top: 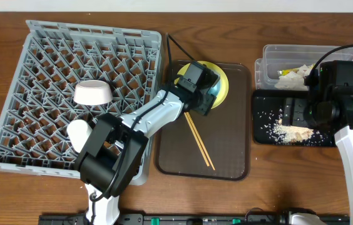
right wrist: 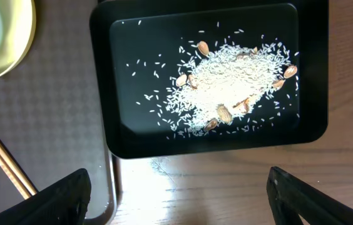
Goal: Sort waste into correct bins and load items into the dishwasher
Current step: 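Move the left gripper to the yellow plate and grasp the light-blue bowl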
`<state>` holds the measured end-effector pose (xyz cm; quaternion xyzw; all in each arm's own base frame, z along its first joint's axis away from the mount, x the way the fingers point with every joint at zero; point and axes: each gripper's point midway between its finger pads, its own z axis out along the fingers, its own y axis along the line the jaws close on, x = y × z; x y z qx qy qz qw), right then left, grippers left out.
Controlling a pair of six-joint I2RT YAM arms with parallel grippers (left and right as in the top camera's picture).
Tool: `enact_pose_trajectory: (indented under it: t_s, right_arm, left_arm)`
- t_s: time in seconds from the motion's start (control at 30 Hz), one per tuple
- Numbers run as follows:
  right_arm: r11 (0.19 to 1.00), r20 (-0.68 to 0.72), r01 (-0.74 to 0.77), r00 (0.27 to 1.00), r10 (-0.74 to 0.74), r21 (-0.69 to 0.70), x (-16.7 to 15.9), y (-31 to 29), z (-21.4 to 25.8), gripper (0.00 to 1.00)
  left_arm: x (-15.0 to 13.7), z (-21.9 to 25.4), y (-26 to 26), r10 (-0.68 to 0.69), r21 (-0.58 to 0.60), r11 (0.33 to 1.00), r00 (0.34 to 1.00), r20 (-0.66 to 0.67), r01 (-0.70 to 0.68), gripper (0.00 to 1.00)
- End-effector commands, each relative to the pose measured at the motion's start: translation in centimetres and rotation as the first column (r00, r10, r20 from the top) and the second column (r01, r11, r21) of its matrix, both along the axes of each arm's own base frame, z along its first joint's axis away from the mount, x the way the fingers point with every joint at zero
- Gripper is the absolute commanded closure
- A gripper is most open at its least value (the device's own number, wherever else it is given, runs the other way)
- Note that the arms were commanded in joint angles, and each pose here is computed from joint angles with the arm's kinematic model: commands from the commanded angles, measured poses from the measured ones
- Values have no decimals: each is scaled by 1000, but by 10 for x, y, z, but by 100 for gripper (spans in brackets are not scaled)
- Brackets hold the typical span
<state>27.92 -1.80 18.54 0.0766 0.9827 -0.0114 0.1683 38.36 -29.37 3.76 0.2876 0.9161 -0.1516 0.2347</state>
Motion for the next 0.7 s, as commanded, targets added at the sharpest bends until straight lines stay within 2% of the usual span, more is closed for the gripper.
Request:
enact_pose_trajectory:
  t_s: [0.0, 0.4, 0.67]
  right_arm:
    - [1000, 15, 20, 1000, -20, 4, 0, -2, 4, 12]
    - [1000, 9, 21, 1000, -21, 4, -2, -2, 4, 13]
    - [1000, 6, 21, 1000, -21, 4, -2, -2, 4, 13]
  left_arm:
    - [2, 0, 1, 2, 13, 1000, 1000, 4, -2, 54]
    - [7, 6, -3, 2, -7, 1000, 999, 32, -2, 67]
    - [4, 4, -4, -3, -1, 1000, 1000, 26, 3, 67]
